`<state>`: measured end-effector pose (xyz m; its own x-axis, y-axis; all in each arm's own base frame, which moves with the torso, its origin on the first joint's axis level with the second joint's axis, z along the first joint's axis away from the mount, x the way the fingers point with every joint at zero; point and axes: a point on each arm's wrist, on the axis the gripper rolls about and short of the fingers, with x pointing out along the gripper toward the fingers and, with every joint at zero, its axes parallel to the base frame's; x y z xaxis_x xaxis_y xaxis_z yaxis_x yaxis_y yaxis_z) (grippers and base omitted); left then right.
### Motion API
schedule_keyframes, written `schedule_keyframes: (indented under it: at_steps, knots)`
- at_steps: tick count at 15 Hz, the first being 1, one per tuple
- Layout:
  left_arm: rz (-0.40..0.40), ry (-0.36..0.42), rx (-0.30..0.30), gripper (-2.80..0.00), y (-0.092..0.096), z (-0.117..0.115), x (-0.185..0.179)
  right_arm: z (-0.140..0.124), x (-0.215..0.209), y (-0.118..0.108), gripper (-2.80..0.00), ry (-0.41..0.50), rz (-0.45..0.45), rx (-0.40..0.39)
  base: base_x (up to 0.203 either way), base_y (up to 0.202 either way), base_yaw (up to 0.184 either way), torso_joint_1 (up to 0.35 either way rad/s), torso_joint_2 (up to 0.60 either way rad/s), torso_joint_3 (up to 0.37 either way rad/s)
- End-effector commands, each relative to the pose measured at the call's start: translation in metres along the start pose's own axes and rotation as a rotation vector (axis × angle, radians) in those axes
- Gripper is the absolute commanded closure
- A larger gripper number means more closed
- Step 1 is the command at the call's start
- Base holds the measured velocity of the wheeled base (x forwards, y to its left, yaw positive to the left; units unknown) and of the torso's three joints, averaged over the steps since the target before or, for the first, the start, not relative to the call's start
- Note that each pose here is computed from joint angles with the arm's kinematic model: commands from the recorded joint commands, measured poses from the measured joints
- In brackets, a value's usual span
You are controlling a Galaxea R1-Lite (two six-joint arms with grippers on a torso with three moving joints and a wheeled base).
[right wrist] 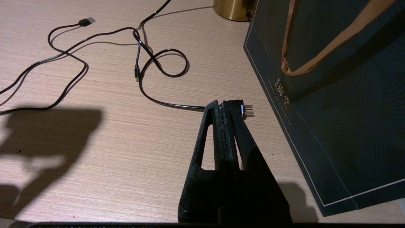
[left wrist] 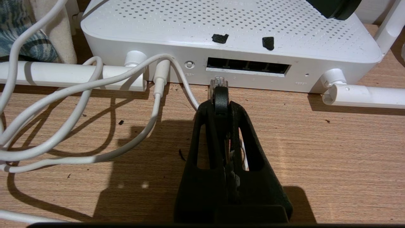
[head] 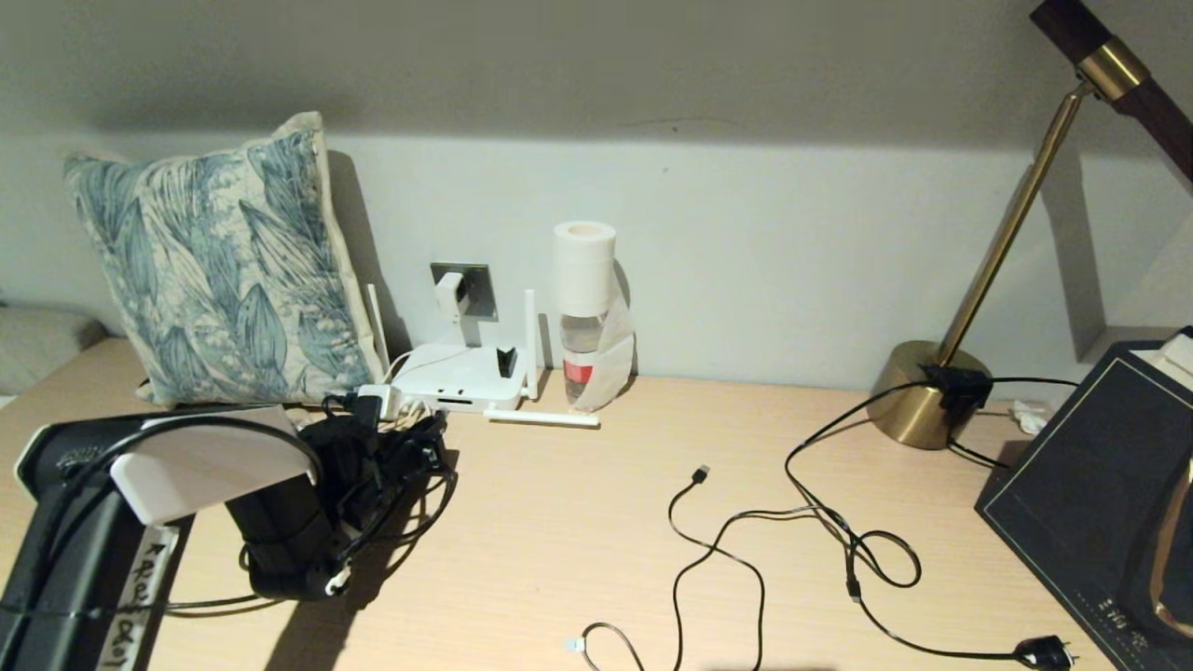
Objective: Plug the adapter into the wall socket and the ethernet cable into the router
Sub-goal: Plug cable into router interface
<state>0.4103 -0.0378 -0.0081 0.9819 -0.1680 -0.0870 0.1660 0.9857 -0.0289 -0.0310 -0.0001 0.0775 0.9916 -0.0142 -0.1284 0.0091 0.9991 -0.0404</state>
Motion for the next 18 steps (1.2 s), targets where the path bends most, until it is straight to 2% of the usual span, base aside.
schedule_keyframes:
  at_steps: [1, 18]
  knots:
    - [0.000, -0.010, 0.001, 0.00, -0.0001, 0.0021, -0.0004, 0.0000, 0.0001, 0.0000, 0.00, 0.002, 0.000, -0.001, 0.000, 0.000, 0.000, 0.000, 0.00, 0.000]
    - [0.000, -0.030, 0.003, 0.00, 0.0001, 0.0058, 0.0030, 0.0000, 0.0001, 0.0000, 0.00, 0.002, 0.001, -0.001, 0.000, 0.000, 0.000, 0.000, 0.00, 0.000]
